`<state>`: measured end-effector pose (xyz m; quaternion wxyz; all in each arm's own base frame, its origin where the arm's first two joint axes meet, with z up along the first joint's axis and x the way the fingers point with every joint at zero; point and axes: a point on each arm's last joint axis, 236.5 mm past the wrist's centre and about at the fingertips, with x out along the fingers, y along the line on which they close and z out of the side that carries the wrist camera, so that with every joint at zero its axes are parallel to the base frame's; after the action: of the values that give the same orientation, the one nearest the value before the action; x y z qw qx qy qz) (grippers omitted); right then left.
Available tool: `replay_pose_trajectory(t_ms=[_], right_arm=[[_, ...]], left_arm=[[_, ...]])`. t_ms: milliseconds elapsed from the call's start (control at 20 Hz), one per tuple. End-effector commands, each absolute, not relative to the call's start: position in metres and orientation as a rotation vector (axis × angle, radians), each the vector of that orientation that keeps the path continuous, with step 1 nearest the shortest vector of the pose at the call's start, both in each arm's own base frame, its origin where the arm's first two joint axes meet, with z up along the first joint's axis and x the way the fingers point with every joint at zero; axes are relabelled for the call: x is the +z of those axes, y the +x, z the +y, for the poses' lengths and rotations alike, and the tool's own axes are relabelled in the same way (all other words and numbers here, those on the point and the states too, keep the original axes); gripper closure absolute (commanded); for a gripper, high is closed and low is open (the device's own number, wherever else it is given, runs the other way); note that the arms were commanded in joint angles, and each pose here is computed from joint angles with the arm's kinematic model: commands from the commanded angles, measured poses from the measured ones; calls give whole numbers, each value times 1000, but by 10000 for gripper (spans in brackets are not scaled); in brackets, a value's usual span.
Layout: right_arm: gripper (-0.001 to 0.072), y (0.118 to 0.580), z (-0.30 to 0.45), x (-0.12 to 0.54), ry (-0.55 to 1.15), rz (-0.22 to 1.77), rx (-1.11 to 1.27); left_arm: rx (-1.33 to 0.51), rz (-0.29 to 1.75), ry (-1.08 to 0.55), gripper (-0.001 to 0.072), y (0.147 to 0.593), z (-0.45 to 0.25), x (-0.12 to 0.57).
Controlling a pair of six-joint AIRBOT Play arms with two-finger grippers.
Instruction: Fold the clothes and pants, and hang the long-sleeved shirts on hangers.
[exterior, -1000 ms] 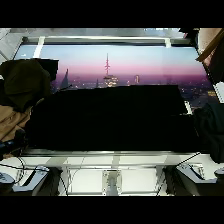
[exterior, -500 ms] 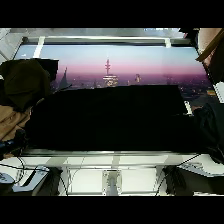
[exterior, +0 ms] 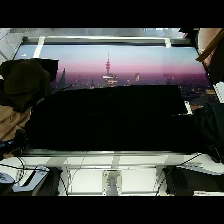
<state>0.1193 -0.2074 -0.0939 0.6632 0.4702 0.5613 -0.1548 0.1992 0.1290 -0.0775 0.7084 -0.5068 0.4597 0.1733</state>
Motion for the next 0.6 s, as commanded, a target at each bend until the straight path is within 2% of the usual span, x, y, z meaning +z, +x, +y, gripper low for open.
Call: replay_pose_trajectory(t_ms=[0,300,550], right_arm=[[233,122,-206,-98,1054,1261,-336],[233,135,-187,-111,968,1337,-273],[273,138,-169,-111,991,1351,-209]], left_arm=[[385,1020,-1124,693,199,129,-78],[385,1021,-1124,693,199,129,-78],[385,1020,-1123,693,199,130,-77]])
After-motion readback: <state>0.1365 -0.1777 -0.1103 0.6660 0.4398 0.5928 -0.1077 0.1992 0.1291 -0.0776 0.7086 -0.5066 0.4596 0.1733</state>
